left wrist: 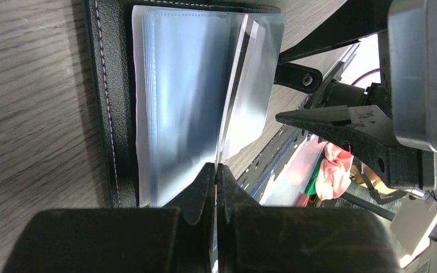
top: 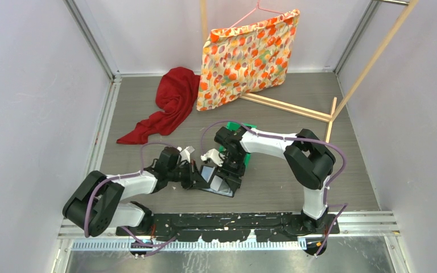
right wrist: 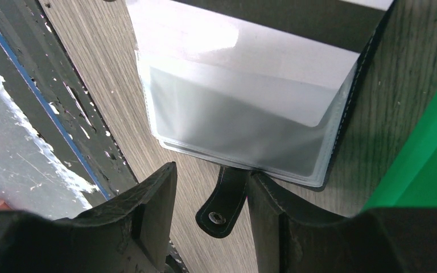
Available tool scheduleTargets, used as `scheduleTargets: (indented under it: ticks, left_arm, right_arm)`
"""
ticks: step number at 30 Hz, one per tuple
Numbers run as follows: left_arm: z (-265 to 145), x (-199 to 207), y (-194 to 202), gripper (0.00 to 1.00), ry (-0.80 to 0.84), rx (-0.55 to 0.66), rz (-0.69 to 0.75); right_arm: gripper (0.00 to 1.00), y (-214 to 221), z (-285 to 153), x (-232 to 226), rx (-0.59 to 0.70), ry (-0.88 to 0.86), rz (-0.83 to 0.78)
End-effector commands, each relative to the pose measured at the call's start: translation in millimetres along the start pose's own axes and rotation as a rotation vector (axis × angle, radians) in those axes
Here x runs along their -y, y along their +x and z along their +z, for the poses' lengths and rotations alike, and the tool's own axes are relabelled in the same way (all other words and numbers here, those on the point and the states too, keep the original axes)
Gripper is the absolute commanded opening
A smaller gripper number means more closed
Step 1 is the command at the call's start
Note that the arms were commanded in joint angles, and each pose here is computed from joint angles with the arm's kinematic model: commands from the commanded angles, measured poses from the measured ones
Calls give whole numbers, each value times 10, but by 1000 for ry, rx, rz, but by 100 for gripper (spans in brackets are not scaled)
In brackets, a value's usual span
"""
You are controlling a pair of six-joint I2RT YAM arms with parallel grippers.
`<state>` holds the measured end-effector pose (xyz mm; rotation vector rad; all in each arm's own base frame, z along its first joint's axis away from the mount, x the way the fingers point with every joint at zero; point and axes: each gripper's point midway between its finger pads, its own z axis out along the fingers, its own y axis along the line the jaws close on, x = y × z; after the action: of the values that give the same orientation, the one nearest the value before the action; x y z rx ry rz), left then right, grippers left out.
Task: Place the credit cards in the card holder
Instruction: Insert the credit card into the card holder.
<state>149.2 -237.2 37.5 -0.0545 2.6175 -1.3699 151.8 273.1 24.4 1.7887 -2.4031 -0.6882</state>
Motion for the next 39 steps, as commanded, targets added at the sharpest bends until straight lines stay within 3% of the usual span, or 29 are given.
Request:
scheduleTargets:
  ticks: [1,9,17,26,31,39]
  left_arm:
    - [70,21,27,0,9,4,3]
    - [147,142,71,3,22,-23,5]
    - [183,278,56,32,45,-46,-15]
    - [49,237,-137,49,-71,68,-39]
    - [-25,205,-193,53,-120,106,-34]
    - [-5,200,-267,53,-134,132,-31]
  right_arm:
    - [53,-91,68,33,9,10,-26]
    - [53,-103,69,25,10,9,-28]
    - [53,-116,53,14,17,8,-29]
    - [54,-138,-52,-67,51,1,-48]
    - [54,-148,-67,-95,60,-10,-48]
    - [54,-209,-254,-227,131,-57,-69]
